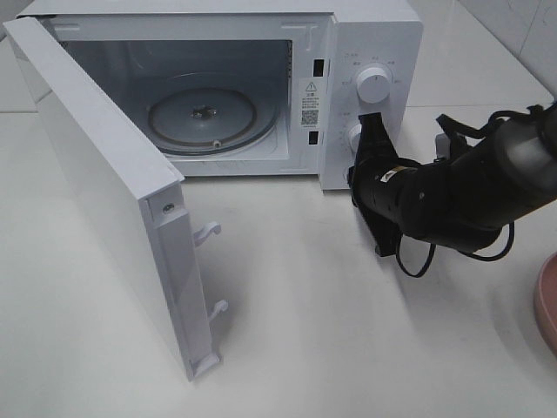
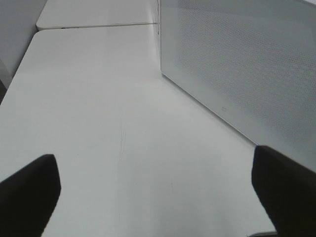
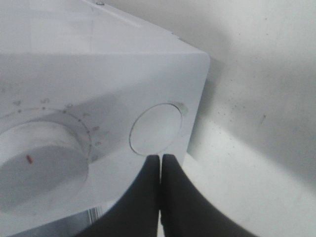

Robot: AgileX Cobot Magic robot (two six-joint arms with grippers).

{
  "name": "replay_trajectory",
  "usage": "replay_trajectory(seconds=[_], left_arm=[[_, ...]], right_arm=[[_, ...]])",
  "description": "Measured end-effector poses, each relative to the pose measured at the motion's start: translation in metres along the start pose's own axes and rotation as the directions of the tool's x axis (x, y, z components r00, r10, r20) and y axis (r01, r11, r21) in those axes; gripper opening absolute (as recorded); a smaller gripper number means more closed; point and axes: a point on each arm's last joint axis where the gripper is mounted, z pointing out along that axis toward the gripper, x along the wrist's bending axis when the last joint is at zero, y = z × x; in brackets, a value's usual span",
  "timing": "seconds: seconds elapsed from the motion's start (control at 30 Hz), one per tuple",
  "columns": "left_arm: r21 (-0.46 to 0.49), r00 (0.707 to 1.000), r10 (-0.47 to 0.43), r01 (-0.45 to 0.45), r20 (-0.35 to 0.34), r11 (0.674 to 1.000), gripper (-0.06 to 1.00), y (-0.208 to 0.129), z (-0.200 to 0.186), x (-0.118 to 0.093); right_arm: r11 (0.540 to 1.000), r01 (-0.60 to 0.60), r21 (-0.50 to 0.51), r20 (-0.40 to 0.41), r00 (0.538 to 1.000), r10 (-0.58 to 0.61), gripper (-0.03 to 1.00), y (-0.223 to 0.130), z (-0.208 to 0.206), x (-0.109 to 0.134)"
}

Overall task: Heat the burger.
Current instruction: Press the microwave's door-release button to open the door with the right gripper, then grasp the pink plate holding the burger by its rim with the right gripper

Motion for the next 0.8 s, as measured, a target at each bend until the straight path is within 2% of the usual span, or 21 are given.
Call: replay_trajectory(seconds=[0.1, 0.13, 0.2, 0.27, 0.37, 0.43, 0.53, 0.6, 0.63, 0.67, 0.7, 0.73, 0.77, 0.8], left_arm=[[0.0, 1.0, 0.0, 0.0, 0.0, 1.0, 0.97, 0.0, 0.0, 0.0], [0.0, 1.0, 0.0, 0.0, 0.0, 1.0, 0.97, 0.0, 0.0, 0.0], [0.0, 1.0, 0.0, 0.0, 0.0, 1.0, 0.97, 0.0, 0.0, 0.0], [0.0, 1.0, 0.0, 0.0, 0.0, 1.0, 0.97, 0.0, 0.0, 0.0], [0.0, 1.0, 0.0, 0.0, 0.0, 1.0, 0.97, 0.0, 0.0, 0.0], [0.0, 1.0, 0.0, 0.0, 0.0, 1.0, 0.97, 0.0, 0.0, 0.0], [0.0, 1.0, 0.0, 0.0, 0.0, 1.0, 0.97, 0.0, 0.0, 0.0], [0.0, 1.0, 0.0, 0.0, 0.0, 1.0, 0.97, 0.0, 0.0, 0.0], [0.0, 1.0, 0.0, 0.0, 0.0, 1.0, 0.97, 0.0, 0.0, 0.0], [0.0, 1.0, 0.0, 0.0, 0.0, 1.0, 0.97, 0.0, 0.0, 0.0], [0.0, 1.0, 0.0, 0.0, 0.0, 1.0, 0.97, 0.0, 0.0, 0.0], [0.0, 1.0, 0.0, 0.0, 0.0, 1.0, 0.97, 0.0, 0.0, 0.0], [0.0, 1.0, 0.0, 0.0, 0.0, 1.0, 0.97, 0.0, 0.0, 0.0], [0.0, 1.0, 0.0, 0.0, 0.0, 1.0, 0.97, 0.0, 0.0, 0.0]], right_arm=[[1.0, 0.017, 0.009, 0.009, 1.0, -0.017, 0.02, 0.0, -0.003, 0.001], [0.997, 0.065, 0.033, 0.019, 0.998, -0.065, 0.02, 0.0, -0.01, 0.003], [0.995, 0.085, 0.046, 0.023, 0.996, -0.086, 0.02, 0.0, -0.013, 0.005], [0.977, 0.181, 0.115, 0.03, 0.982, -0.185, 0.02, -0.002, -0.027, 0.012], [0.968, 0.211, 0.138, 0.033, 0.976, -0.217, 0.02, -0.003, -0.031, 0.014], [0.915, 0.333, 0.226, 0.034, 0.936, -0.349, 0.02, -0.007, -0.043, 0.02], [0.897, 0.365, 0.249, 0.035, 0.922, -0.385, 0.02, -0.008, -0.047, 0.02], [0.812, 0.481, 0.331, 0.036, 0.853, -0.52, 0.02, -0.01, -0.059, 0.022], [0.812, 0.481, 0.331, 0.036, 0.853, -0.52, 0.02, -0.01, -0.059, 0.022], [0.785, 0.511, 0.351, 0.032, 0.831, -0.555, 0.02, -0.01, -0.062, 0.022], [0.735, 0.558, 0.385, 0.024, 0.79, -0.612, 0.02, -0.01, -0.068, 0.023], [0.735, 0.558, 0.385, 0.024, 0.79, -0.612, 0.02, -0.01, -0.068, 0.023], [0.708, 0.58, 0.402, 0.018, 0.768, -0.64, 0.02, -0.01, -0.072, 0.024], [0.657, 0.619, 0.429, 0.001, 0.728, -0.686, 0.02, -0.009, -0.079, 0.026]])
